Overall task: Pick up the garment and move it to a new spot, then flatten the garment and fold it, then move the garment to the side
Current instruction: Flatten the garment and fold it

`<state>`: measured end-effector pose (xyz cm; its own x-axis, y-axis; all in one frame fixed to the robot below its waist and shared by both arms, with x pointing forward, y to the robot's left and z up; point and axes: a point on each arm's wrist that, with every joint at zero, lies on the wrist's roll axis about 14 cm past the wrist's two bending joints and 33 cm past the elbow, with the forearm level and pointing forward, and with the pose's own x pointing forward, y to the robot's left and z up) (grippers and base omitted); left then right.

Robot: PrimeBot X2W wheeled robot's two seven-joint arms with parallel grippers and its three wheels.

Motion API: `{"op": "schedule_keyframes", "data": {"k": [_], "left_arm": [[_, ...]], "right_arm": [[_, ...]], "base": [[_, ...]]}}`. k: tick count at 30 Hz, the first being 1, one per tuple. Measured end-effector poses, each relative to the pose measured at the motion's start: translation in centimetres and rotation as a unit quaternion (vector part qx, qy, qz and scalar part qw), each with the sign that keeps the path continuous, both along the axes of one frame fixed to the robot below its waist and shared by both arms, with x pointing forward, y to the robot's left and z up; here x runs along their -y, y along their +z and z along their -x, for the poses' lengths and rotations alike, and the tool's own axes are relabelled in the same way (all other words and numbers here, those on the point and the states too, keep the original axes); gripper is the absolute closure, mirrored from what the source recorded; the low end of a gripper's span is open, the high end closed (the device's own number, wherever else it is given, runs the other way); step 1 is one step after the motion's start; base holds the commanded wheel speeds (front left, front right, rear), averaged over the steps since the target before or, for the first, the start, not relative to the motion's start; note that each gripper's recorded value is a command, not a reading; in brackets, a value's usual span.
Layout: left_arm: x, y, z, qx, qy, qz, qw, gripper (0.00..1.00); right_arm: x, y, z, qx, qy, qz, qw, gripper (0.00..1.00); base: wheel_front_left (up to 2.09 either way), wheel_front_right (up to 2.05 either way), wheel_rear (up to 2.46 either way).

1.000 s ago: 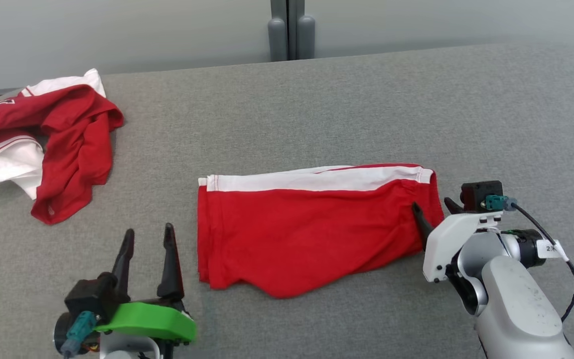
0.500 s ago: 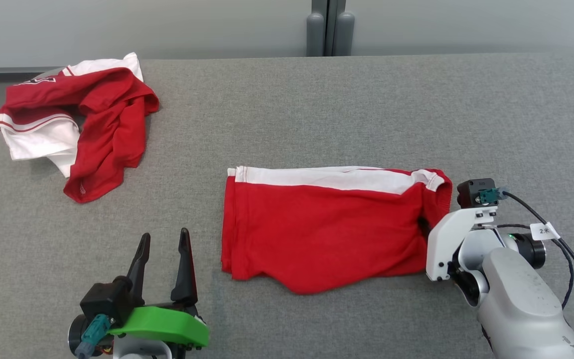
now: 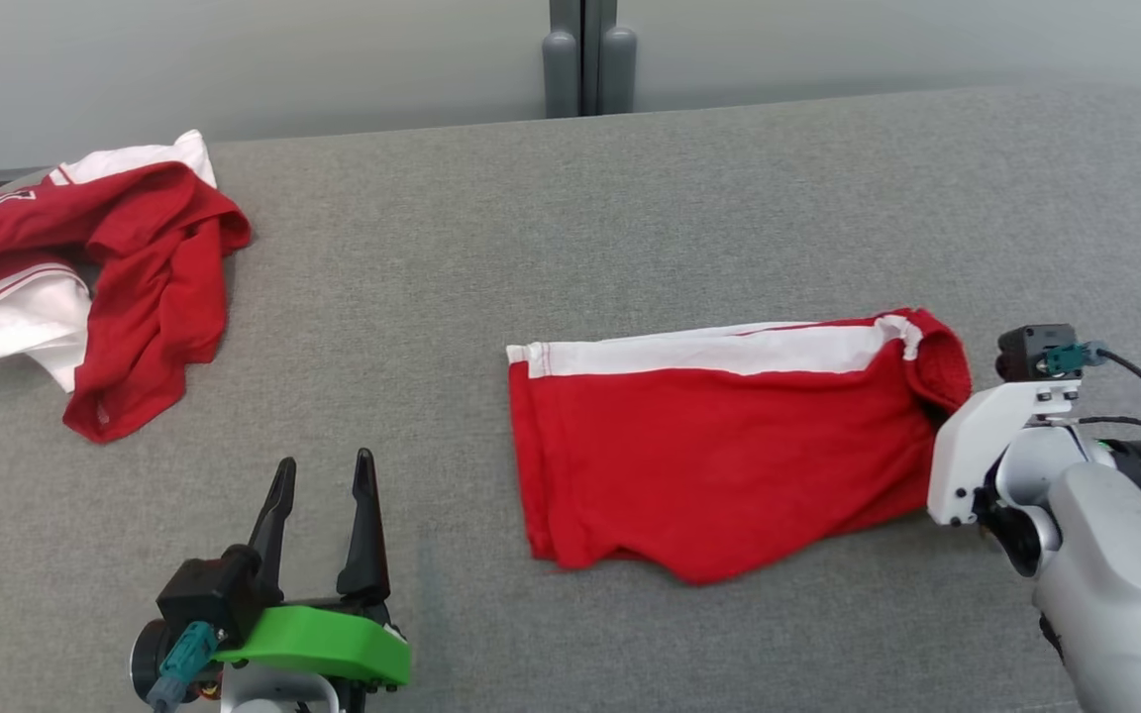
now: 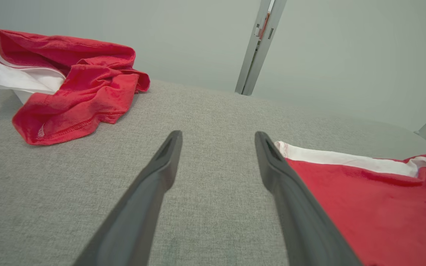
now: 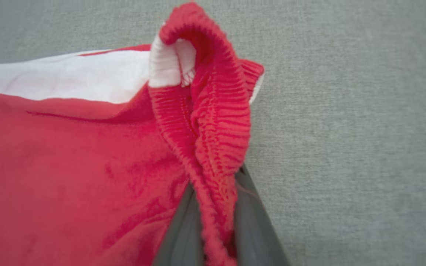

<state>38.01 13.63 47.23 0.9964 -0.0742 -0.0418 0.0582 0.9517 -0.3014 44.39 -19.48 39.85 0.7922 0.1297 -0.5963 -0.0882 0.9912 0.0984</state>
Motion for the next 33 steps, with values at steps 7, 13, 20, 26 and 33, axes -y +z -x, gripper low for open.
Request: {"op": "schedule_keyframes", "data": {"k": [7, 13, 20, 26, 33], "left_arm": [[1.7, -0.1, -0.6, 0.0, -0.025, 0.003, 1.0, 0.0], [2.1, 0.2, -0.6, 0.004, -0.03, 0.005, 1.0, 0.0], [1.3, 0.7, 0.0, 0.011, -0.017, 0.005, 1.0, 0.0], [0.1, 0.9, 0.8, 0.013, 0.003, 0.007, 1.0, 0.0], [-1.5, 0.8, 1.7, 0.01, 0.033, 0.008, 0.999, 0.0]], "right_arm": [[2.3, 1.3, 0.7, 0.026, -0.041, -0.035, 0.998, 1.0], [-4.2, 3.8, 0.4, 0.06, 0.001, -0.138, 0.989, 1.0], [-11.4, 5.3, 1.3, 0.062, 0.092, -0.18, 0.977, 1.0], [-15.8, 4.7, 1.7, 0.041, 0.138, -0.189, 0.971, 1.0], [-18.9, 3.7, 1.6, 0.026, 0.171, -0.179, 0.969, 0.73]], "base": [[0.0, 0.0, 0.0], [0.0, 0.0, 0.0], [0.0, 0.0, 0.0], [0.0, 0.0, 0.0], [0.0, 0.0, 0.0]]}}
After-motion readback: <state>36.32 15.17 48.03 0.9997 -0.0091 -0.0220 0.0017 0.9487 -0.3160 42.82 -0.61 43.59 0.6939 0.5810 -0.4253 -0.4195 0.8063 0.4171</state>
